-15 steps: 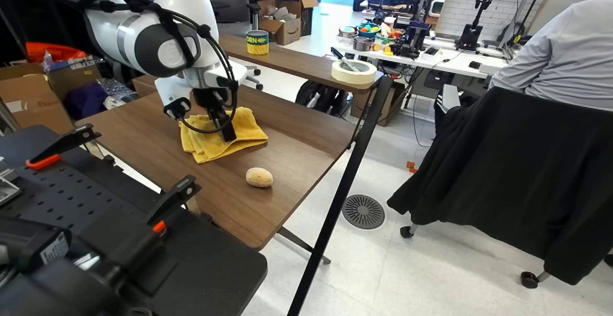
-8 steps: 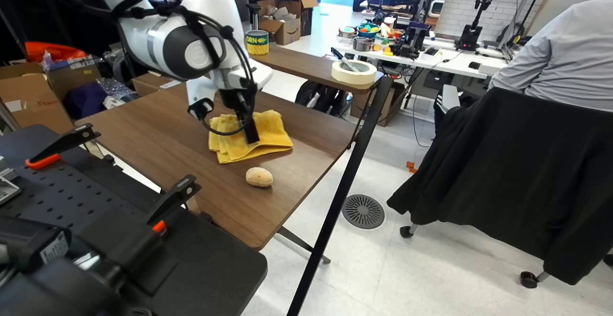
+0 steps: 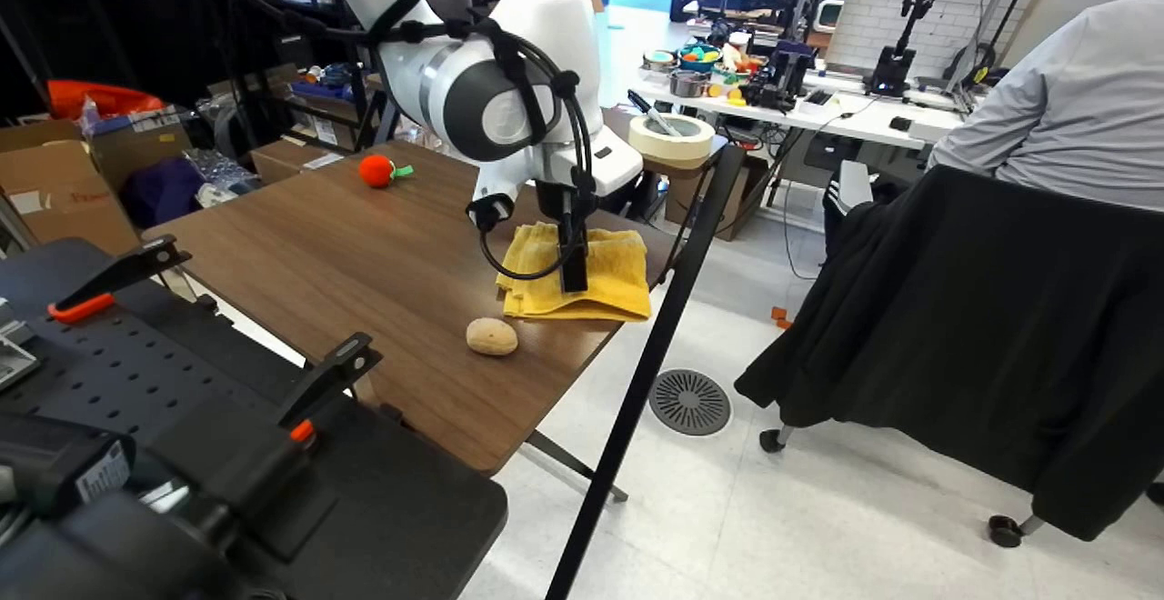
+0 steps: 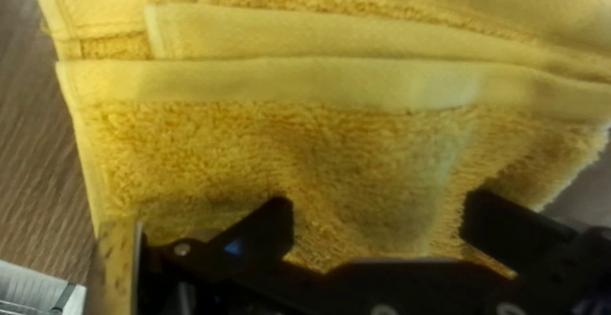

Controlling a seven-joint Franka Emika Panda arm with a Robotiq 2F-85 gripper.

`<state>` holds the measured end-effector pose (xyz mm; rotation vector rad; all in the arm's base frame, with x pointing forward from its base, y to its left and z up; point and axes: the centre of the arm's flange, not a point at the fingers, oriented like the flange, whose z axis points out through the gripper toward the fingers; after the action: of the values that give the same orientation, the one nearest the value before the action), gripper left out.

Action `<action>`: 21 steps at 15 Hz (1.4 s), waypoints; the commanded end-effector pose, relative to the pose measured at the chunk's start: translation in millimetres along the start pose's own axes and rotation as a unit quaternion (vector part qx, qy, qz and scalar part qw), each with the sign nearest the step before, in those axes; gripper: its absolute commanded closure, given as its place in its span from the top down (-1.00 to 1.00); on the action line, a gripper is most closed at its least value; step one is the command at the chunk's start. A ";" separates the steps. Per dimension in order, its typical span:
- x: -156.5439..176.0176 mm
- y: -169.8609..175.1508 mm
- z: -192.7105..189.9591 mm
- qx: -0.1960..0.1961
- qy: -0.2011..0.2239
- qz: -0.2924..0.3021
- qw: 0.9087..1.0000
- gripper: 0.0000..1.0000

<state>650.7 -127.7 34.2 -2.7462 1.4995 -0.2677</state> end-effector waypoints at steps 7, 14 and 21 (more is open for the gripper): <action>-150.0 -114.1 -0.6 0.093 -0.049 -0.074 0.992 1.00; -66.0 -86.9 20.9 0.067 0.007 0.017 0.998 1.00; -8.5 -53.1 26.7 0.024 0.035 -0.012 0.999 1.00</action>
<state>684.9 -87.5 31.1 -2.6166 1.5885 -0.4293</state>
